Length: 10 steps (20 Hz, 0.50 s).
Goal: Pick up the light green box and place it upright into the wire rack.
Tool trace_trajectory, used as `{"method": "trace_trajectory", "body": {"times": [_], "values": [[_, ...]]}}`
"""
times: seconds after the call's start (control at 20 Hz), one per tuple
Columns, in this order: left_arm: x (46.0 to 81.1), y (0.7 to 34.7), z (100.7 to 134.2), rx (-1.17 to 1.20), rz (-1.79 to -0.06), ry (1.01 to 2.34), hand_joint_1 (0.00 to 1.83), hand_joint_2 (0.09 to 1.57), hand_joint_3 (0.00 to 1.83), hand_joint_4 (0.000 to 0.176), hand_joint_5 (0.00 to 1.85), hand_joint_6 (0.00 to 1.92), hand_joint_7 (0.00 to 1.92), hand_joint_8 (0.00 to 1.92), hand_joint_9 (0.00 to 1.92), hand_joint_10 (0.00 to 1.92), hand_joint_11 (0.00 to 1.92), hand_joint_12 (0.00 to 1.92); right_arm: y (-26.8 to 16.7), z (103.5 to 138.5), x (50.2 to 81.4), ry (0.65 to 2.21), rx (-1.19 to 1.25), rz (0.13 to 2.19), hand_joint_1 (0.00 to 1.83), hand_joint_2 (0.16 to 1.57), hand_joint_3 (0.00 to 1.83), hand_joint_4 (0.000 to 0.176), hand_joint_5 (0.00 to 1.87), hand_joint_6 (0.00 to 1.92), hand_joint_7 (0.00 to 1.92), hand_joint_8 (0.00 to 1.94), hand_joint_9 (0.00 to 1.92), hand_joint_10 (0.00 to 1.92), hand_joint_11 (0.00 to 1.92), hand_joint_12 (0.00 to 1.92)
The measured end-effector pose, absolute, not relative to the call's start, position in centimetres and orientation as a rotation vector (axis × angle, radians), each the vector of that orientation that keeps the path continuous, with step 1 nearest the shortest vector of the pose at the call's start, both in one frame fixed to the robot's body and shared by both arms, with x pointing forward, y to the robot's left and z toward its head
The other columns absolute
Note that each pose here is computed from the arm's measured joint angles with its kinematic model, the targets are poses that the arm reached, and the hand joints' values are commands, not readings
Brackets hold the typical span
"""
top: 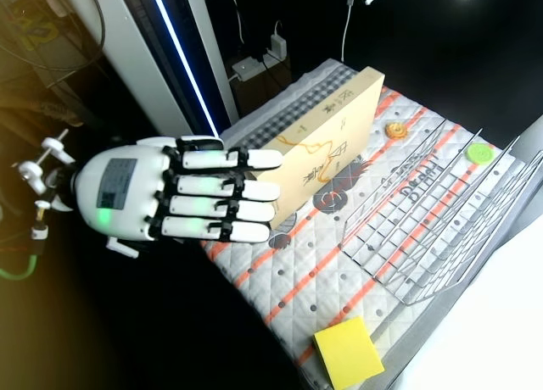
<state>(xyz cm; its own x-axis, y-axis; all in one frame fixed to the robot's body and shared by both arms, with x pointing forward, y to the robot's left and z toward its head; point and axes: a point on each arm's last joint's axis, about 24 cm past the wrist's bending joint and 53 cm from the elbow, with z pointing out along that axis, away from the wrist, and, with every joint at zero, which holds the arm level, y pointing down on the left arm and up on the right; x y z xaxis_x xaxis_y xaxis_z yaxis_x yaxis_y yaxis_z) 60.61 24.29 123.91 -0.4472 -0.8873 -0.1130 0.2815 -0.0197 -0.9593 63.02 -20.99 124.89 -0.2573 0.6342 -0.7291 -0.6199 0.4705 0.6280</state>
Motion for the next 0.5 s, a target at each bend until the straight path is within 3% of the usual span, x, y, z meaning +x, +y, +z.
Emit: {"method": "trace_trajectory", "body": {"times": [0.1,0.15,0.2,0.35,0.45,0.5], "values": [[60.8,24.6,123.8,-0.708,-1.621,1.334,0.42,1.19,0.00,0.109,0.54,0.01,0.39,0.00,0.37,0.01,0.00,0.97,-21.0,124.7,63.2,1.403,0.018,1.183,0.49,1.05,0.00,0.046,0.24,0.00,0.27,0.00,0.28,0.00,0.24,0.18],[60.8,24.5,123.7,-0.709,-1.619,1.339,0.42,1.19,0.00,0.112,0.54,0.00,0.39,0.00,0.37,0.01,0.00,0.96,-20.9,124.6,63.1,1.405,0.015,1.185,0.48,1.04,0.00,0.047,0.24,0.00,0.26,0.00,0.27,0.00,0.26,0.12],[60.8,24.4,123.6,-0.710,-1.619,1.343,0.41,1.19,0.00,0.105,0.55,0.00,0.38,0.00,0.37,0.01,0.00,0.94,-20.5,124.7,63.1,1.404,0.006,1.191,0.47,1.01,0.00,0.071,0.20,0.00,0.23,0.00,0.23,0.00,0.24,0.09],[60.8,24.2,123.3,-0.713,-1.621,1.356,0.42,1.19,0.00,0.110,0.54,0.00,0.38,0.00,0.36,0.00,0.00,0.92,-19.1,126.0,62.8,1.370,-0.042,1.222,0.53,0.96,0.00,0.117,0.16,0.00,0.20,0.00,0.19,0.00,0.22,0.07],[60.8,24.2,123.3,-0.713,-1.621,1.354,0.42,1.19,0.00,0.108,0.54,0.00,0.39,0.00,0.37,0.00,0.00,0.92,-18.4,127.3,62.4,1.329,-0.077,1.245,0.54,0.96,0.00,0.127,0.13,0.00,0.20,0.00,0.21,0.01,0.23,0.08],[60.8,24.3,123.3,-0.718,-1.619,1.352,0.42,1.19,0.00,0.106,0.53,0.00,0.39,0.00,0.36,0.00,0.00,0.92,-18.2,127.7,62.2,1.318,-0.090,1.254,0.52,0.95,0.00,0.145,0.12,0.00,0.20,0.00,0.23,0.01,0.24,0.08]]}}
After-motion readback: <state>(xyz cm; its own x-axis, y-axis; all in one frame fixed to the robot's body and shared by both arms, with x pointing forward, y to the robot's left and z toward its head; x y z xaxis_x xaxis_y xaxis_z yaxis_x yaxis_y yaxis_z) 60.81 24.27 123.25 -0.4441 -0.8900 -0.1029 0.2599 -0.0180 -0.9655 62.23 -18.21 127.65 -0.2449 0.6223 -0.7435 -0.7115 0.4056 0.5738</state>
